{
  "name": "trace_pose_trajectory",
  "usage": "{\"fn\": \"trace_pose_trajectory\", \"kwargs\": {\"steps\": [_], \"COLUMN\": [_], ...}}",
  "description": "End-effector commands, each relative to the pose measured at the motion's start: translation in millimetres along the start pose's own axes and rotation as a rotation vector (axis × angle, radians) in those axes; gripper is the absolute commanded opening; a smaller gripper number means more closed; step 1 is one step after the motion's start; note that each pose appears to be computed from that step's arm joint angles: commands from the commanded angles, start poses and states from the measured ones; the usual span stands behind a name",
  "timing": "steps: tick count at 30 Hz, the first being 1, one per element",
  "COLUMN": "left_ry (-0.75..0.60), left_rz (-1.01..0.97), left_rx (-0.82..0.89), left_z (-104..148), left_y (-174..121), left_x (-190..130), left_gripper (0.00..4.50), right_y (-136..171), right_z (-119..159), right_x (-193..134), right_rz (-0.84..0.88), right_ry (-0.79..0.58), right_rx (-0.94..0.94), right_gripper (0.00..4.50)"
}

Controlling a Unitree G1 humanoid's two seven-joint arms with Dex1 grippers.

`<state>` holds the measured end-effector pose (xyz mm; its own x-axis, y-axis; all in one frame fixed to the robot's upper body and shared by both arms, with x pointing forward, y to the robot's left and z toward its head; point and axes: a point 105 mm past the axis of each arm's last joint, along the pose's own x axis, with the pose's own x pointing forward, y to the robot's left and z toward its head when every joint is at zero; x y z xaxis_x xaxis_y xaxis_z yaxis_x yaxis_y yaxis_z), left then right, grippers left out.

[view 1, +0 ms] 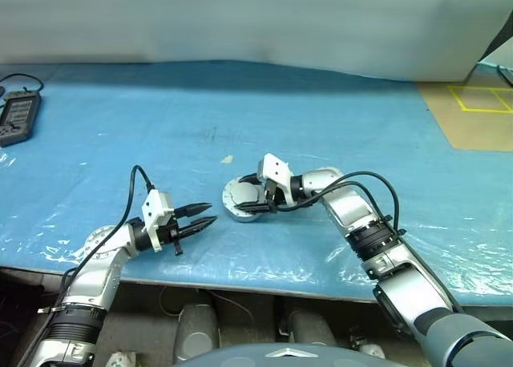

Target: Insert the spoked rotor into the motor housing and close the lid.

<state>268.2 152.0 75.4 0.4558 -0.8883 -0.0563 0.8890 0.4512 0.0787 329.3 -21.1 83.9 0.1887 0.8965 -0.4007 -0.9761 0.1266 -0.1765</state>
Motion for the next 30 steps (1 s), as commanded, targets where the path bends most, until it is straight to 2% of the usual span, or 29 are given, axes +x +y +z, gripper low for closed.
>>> {"fn": "trace_pose_trajectory", "kwargs": {"steps": [1, 8, 11, 14, 30], "left_ry": [-0.021, -0.091, -0.096, -0.078, -0.033], "left_rz": [0.026, 0.097, 0.074, 0.027, -0.002], "left_rx": [0.022, -0.026, -0.043, -0.035, 0.003], "left_z": [6, 18, 17, 11, -3], "left_y": [3, 15, 17, 13, 19], "left_x": [-2, 10, 14, 15, 31], "left_gripper": [1.54, 1.54, 0.92, 0.07, 0.07], "right_y": [11, 10, 9, 7, 6], "right_z": [-47, -50, -50, -49, -50], "right_x": [1, -3, -4, -5, -8], "right_rz": [0.011, 0.01, 0.003, -0.007, -0.03], "right_ry": [0.169, 0.185, 0.188, 0.186, 0.186], "right_rx": [0.09, 0.083, 0.077, 0.072, 0.068], "right_gripper": [2.98, 2.98, 2.98, 2.98, 2.98]}}
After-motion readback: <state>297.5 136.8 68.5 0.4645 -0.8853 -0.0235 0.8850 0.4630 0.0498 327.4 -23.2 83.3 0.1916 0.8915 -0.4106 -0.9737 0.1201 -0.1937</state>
